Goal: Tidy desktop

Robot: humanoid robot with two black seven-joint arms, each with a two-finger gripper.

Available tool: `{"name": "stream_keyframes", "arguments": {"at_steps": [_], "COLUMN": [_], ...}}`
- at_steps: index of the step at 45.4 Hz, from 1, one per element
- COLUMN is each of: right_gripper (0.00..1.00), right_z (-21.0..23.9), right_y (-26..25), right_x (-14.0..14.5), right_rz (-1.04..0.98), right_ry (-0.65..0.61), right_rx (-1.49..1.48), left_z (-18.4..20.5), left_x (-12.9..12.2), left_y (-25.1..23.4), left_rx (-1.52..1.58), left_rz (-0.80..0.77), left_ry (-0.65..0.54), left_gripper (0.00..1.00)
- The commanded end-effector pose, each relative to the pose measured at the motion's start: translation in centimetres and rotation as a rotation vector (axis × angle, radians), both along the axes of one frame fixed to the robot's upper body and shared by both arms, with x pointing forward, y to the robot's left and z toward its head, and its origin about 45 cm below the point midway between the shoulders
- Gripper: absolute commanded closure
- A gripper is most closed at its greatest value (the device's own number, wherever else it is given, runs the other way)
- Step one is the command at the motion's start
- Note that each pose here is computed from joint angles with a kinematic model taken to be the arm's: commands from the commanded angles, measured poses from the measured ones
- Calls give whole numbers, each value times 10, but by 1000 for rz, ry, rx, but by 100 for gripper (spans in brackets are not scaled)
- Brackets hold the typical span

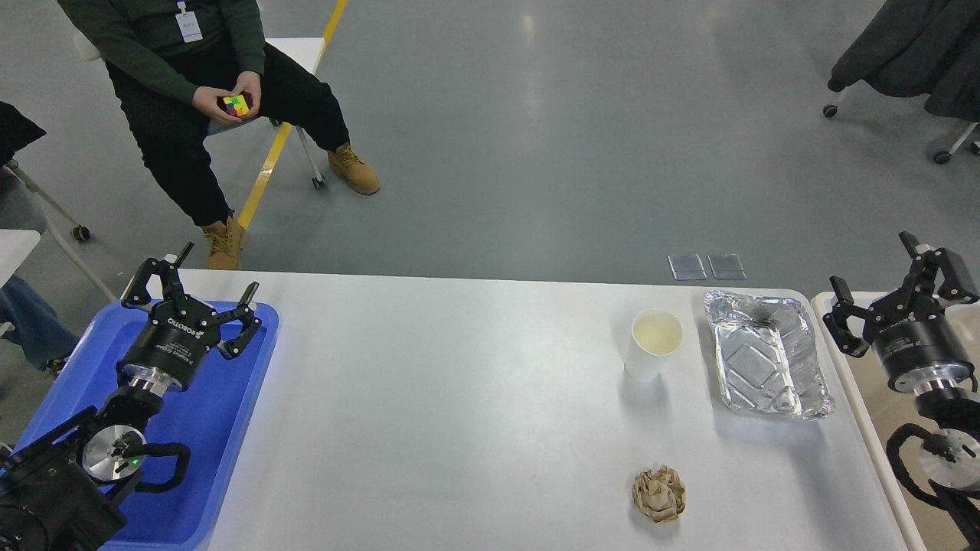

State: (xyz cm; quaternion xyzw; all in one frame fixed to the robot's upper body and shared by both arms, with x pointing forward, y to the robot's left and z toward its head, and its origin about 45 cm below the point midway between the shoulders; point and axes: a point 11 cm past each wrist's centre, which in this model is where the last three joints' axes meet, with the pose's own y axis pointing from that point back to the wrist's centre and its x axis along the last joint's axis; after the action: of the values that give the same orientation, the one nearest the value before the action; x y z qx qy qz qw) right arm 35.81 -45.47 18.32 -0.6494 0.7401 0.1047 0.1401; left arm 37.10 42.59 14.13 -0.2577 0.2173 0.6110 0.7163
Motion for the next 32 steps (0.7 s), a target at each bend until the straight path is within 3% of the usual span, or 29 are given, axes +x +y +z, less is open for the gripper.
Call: {"name": "stream_keyframes", "arguments": {"at_steps": [1,15,32], "right_gripper": [0,0,0], "right_z": [13,76,156], "right_y": [-25,-91,-125], "right_x": [-7,-27,-56], "right_rz": [7,-9,121], "right_ry": [32,104,323], "right_rx": [-104,-256,-676], "left_z": [0,0,0], "left_x": [0,0,0], "left_y": [0,0,0], "left_rx": [0,1,-1], "left_rz": [0,-1,1], "left_ry": [0,0,-1], "left_gripper": [1,1,1]}}
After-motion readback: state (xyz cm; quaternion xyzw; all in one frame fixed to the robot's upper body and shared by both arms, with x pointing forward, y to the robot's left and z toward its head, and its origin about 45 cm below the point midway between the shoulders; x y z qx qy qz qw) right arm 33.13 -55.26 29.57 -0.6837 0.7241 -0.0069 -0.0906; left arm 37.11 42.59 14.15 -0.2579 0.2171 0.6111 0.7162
